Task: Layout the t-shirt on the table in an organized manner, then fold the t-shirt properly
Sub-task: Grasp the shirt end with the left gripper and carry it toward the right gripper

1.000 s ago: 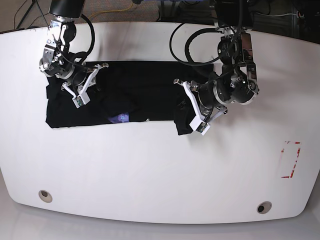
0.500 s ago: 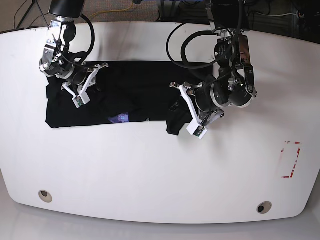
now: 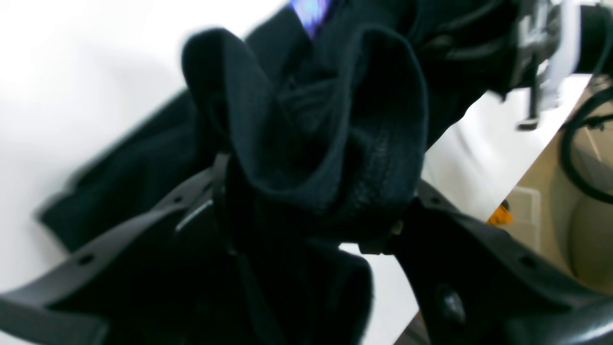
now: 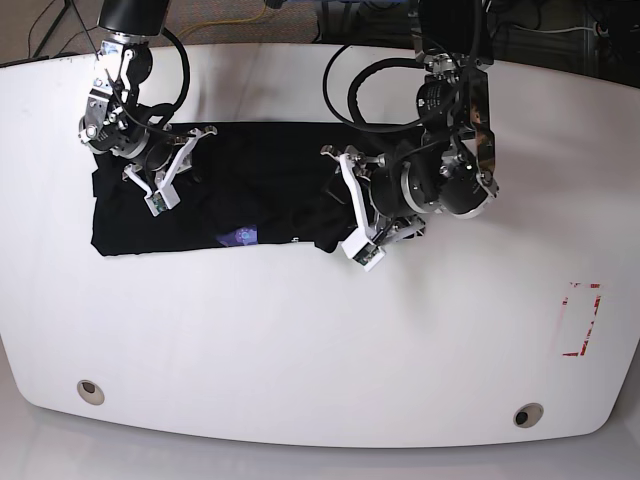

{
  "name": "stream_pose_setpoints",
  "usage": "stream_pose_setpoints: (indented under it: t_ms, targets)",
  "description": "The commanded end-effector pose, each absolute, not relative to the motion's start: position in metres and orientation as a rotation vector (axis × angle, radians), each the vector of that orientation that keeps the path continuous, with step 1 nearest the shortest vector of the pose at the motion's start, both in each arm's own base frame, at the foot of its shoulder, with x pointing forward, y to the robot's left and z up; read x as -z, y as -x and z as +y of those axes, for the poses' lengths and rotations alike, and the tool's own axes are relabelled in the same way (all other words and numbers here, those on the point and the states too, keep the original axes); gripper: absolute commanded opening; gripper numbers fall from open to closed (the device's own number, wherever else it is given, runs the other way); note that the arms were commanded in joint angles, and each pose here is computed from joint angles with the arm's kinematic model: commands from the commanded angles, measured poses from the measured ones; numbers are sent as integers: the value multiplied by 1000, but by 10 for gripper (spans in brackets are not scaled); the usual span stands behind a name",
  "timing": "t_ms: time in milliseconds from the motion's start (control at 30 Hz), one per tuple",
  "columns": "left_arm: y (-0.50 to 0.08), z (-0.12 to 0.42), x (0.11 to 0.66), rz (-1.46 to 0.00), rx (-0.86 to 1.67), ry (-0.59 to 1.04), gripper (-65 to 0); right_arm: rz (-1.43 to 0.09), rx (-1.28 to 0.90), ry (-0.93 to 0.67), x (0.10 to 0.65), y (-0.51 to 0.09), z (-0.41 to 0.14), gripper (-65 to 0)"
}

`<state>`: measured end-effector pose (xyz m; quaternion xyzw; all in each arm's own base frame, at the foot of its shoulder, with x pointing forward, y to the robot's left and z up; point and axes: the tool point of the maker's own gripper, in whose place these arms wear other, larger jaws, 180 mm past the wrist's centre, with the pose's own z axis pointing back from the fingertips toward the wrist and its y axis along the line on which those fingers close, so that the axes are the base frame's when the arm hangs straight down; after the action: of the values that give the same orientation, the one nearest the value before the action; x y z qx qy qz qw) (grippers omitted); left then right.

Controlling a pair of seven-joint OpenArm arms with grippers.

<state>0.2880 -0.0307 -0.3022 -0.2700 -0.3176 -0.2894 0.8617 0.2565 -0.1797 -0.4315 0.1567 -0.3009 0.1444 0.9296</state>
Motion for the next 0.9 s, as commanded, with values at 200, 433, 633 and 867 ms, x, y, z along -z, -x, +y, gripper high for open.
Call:
stream_pose_setpoints:
  t_ms: [200,433,633,867]
  targets:
    - [-303,-10,284,-750,576,569,-347,-528,-312,-273,445,-245,-185,-595]
    - [-317,14,267,-846,591,576,-347,-543,-296,-309,442,-244,-180,-595]
    - [-324,1,245,-911,650,617,-346,-558,-284,-337,440,-245,-176,-596]
    - [-328,-1,232,-970,683,645,-346,-557,-284,-332,440,-245,-178,-596]
